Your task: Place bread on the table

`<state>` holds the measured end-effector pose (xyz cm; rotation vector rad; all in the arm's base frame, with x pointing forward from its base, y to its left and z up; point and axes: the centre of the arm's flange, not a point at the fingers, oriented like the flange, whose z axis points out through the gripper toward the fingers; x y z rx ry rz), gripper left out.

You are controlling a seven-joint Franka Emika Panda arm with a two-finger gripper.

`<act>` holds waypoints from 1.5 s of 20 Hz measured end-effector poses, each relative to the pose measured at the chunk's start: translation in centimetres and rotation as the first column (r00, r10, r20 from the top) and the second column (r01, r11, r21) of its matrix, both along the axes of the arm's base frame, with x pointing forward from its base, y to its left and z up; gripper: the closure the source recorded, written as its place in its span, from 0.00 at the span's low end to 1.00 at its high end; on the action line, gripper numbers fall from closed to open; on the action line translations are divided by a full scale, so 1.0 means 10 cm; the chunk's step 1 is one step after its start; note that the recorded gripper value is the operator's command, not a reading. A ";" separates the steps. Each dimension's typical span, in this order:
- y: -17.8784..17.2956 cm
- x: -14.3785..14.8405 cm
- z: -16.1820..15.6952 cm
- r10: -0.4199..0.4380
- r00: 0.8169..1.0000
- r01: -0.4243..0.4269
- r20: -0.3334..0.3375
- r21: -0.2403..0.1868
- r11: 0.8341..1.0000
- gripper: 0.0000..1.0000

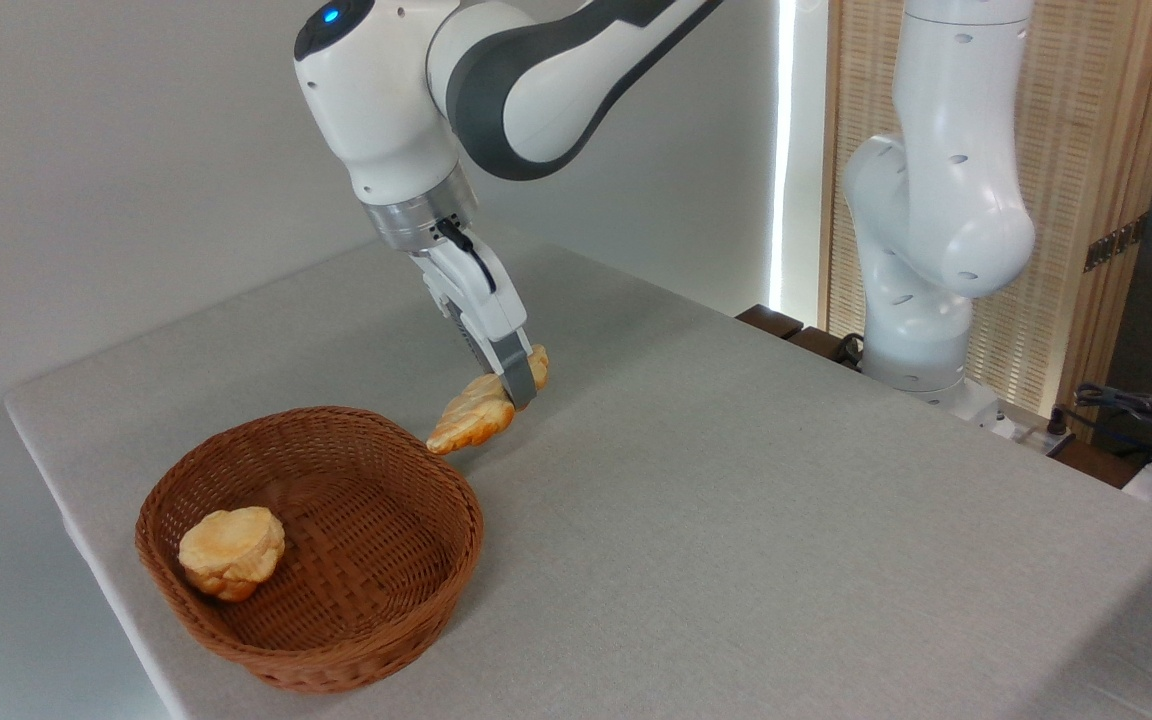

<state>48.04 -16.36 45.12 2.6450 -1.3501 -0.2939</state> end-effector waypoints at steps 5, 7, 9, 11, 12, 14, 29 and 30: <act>-0.02 0.00 -0.03 -0.006 1.000 0.006 -0.006 0.003 1.000 0.00; -0.02 0.00 -0.03 -0.006 1.000 0.007 -0.005 0.003 1.000 0.00; -0.02 0.00 -0.03 -0.007 1.000 0.007 -0.005 0.002 1.000 0.00; -0.02 0.00 -0.02 -0.007 1.000 0.007 -0.003 0.002 1.000 0.00; -0.02 0.00 -0.01 -0.007 1.000 0.007 -0.001 0.001 1.000 0.00; -0.02 0.02 0.05 -0.005 1.000 0.005 0.012 -0.004 1.000 0.00; 0.48 0.53 0.82 0.101 0.965 -0.094 0.243 -0.040 0.995 0.00; 0.51 0.57 0.79 0.114 0.961 -0.108 0.252 -0.039 0.993 0.00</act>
